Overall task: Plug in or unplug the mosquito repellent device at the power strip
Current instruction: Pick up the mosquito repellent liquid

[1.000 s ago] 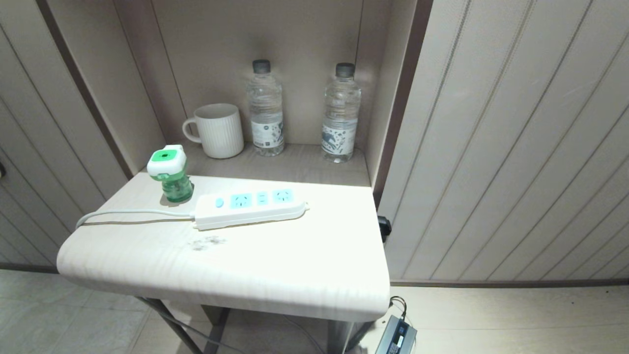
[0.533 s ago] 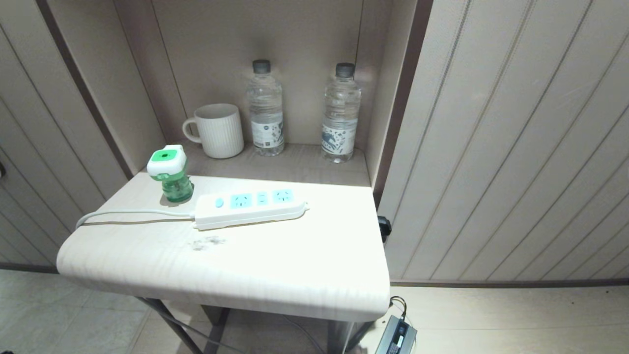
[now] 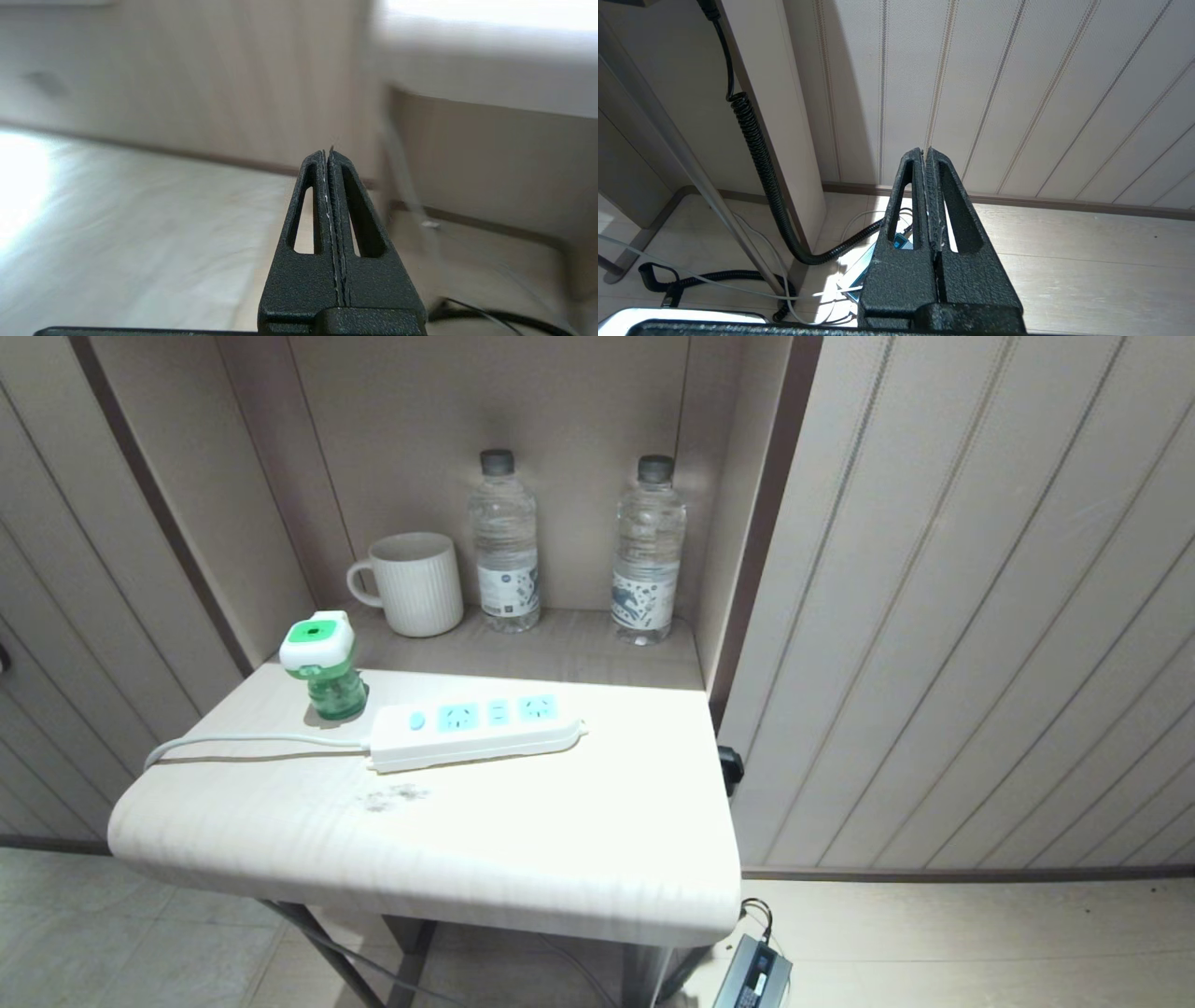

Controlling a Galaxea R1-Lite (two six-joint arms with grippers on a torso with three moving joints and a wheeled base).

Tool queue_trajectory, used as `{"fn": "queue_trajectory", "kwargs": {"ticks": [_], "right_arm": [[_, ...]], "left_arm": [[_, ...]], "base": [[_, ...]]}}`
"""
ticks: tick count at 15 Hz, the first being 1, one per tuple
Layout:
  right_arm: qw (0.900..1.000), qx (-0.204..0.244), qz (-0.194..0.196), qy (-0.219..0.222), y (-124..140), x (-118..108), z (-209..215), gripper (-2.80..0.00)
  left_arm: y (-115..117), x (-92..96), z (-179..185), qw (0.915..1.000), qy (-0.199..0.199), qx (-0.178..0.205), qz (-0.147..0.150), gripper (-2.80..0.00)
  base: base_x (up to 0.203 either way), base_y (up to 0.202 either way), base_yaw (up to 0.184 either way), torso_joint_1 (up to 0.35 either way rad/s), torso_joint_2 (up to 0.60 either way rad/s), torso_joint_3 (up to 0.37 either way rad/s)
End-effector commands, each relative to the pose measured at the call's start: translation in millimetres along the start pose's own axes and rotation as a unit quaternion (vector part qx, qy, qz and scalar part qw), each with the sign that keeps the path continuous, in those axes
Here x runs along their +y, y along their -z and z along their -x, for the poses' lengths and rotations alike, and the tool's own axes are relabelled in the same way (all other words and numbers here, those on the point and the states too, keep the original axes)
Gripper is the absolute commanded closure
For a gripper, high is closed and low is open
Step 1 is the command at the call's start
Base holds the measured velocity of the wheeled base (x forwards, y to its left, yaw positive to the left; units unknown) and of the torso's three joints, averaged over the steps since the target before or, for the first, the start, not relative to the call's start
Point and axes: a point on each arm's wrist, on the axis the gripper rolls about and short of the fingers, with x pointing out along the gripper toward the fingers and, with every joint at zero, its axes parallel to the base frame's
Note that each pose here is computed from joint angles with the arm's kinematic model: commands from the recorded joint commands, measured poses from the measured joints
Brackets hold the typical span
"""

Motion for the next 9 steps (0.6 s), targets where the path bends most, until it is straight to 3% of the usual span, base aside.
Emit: {"fn": "queue_trajectory", "kwargs": {"ticks": [1, 3, 4, 5, 7, 9], "right_arm": [[1.000, -0.001, 0.001, -0.001, 0, 0, 0, 0.00], [1.000, 0.000, 0.003, -0.001, 0, 0, 0, 0.00], [1.000, 0.000, 0.001, 0.000, 0, 0, 0, 0.00], [1.000, 0.000, 0.001, 0.000, 0, 0, 0, 0.00], [1.000, 0.000, 0.000, -0.001, 0, 0, 0, 0.00], [1.000, 0.000, 0.000, -0.001, 0, 0, 0, 0.00]], "left_arm": [[0, 0.5, 0, 0.9992, -0.039, 0.006, -0.003, 0.00], [2, 1.8, 7, 0.9950, -0.098, 0.001, -0.018, 0.00], [4, 2.5, 14, 0.9948, -0.097, -0.016, -0.026, 0.00], [7, 2.6, 20, 0.9968, -0.065, -0.033, -0.032, 0.00], [12, -0.8, 29, 0.9965, 0.058, -0.047, -0.038, 0.00], [13, -2.6, 31, 0.9927, 0.113, -0.041, -0.007, 0.00]], "base": [[0.000, 0.000, 0.000, 0.000, 0.00, 0.000], [0.000, 0.000, 0.000, 0.000, 0.00, 0.000], [0.000, 0.000, 0.000, 0.000, 0.00, 0.000], [0.000, 0.000, 0.000, 0.000, 0.00, 0.000], [0.000, 0.000, 0.000, 0.000, 0.00, 0.000], [0.000, 0.000, 0.000, 0.000, 0.00, 0.000]]}}
